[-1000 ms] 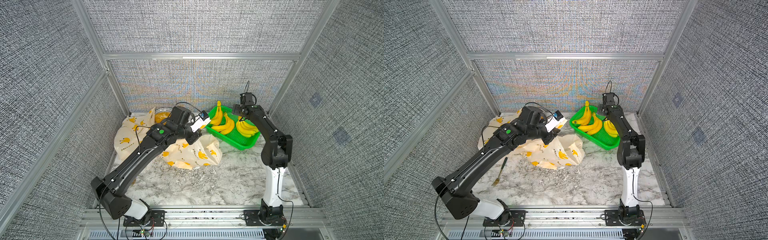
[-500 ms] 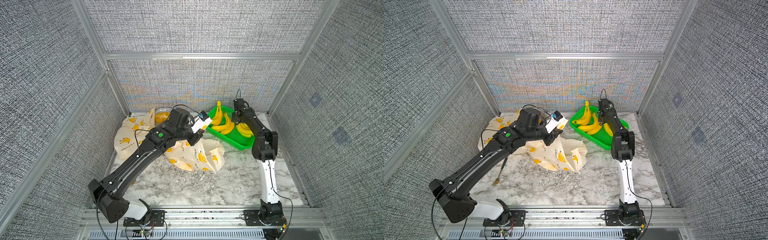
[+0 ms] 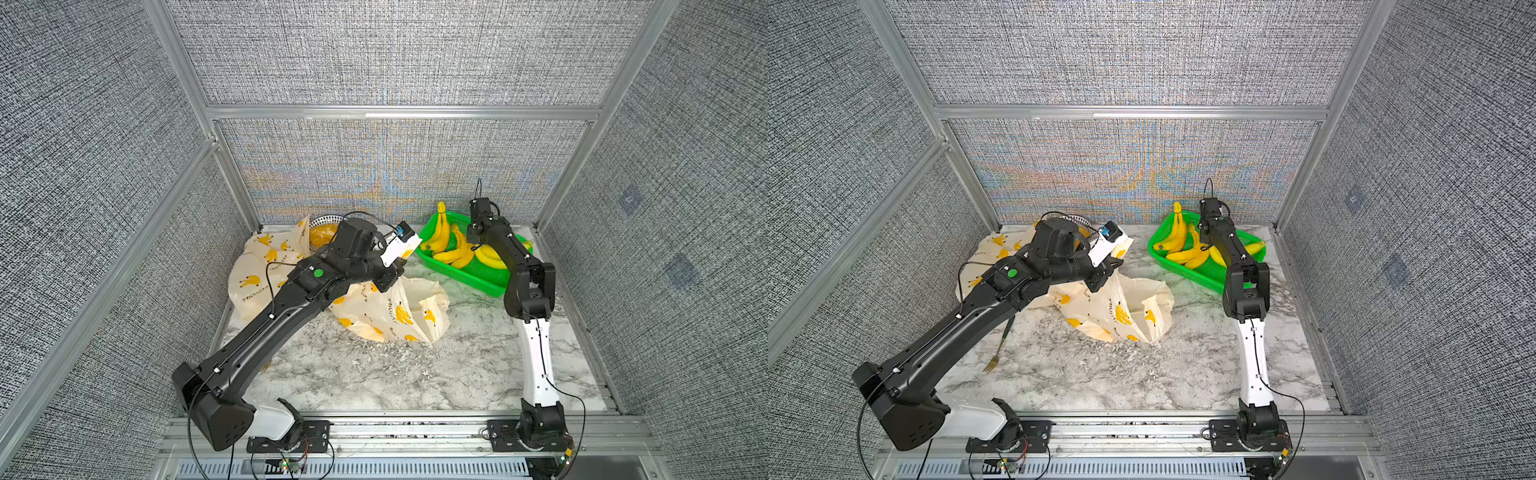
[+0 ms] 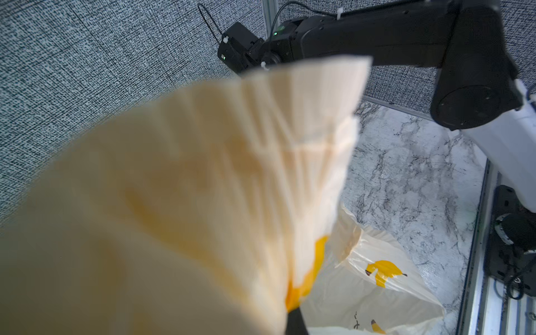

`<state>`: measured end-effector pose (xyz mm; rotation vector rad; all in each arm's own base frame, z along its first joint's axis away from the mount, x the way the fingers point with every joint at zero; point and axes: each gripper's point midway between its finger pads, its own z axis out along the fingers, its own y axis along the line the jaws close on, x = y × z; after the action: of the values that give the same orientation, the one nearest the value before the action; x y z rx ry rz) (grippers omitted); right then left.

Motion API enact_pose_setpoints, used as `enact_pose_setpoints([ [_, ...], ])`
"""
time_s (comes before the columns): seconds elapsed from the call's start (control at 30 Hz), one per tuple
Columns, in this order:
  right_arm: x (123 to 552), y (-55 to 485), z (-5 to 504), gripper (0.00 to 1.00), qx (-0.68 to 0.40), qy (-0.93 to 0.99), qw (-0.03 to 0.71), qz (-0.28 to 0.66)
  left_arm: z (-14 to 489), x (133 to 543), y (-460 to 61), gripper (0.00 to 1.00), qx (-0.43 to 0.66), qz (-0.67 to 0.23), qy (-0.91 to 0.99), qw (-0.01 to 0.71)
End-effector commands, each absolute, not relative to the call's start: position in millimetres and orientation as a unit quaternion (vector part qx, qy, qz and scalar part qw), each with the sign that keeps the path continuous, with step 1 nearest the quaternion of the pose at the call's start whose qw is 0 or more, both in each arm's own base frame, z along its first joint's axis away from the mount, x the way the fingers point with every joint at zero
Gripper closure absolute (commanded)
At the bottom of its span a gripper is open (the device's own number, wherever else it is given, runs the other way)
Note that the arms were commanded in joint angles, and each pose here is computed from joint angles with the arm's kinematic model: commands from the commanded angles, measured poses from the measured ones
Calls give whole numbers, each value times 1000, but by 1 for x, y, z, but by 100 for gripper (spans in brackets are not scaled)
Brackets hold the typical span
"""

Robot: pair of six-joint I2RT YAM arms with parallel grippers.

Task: Place the banana into a plastic bag & tie a knot
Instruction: Pick up the banana from the basket.

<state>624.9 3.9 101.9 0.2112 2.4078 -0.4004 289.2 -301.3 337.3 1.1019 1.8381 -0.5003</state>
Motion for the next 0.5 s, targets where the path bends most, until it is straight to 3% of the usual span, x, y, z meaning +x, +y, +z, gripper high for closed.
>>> enact_pose_setpoints([
  [0.0,623,13,141,83,75,913,376,-140,349,302,-296,100,417,-183,745,486],
  [0.2,605,34,220,99,66,893,435,-92,356,320,-279,100,370,-138,755,524],
  [0.37,576,66,283,100,42,875,482,-22,358,324,-278,100,351,-145,752,538],
  [0.47,545,98,328,100,22,853,517,68,358,327,-276,100,342,-149,755,539],
])
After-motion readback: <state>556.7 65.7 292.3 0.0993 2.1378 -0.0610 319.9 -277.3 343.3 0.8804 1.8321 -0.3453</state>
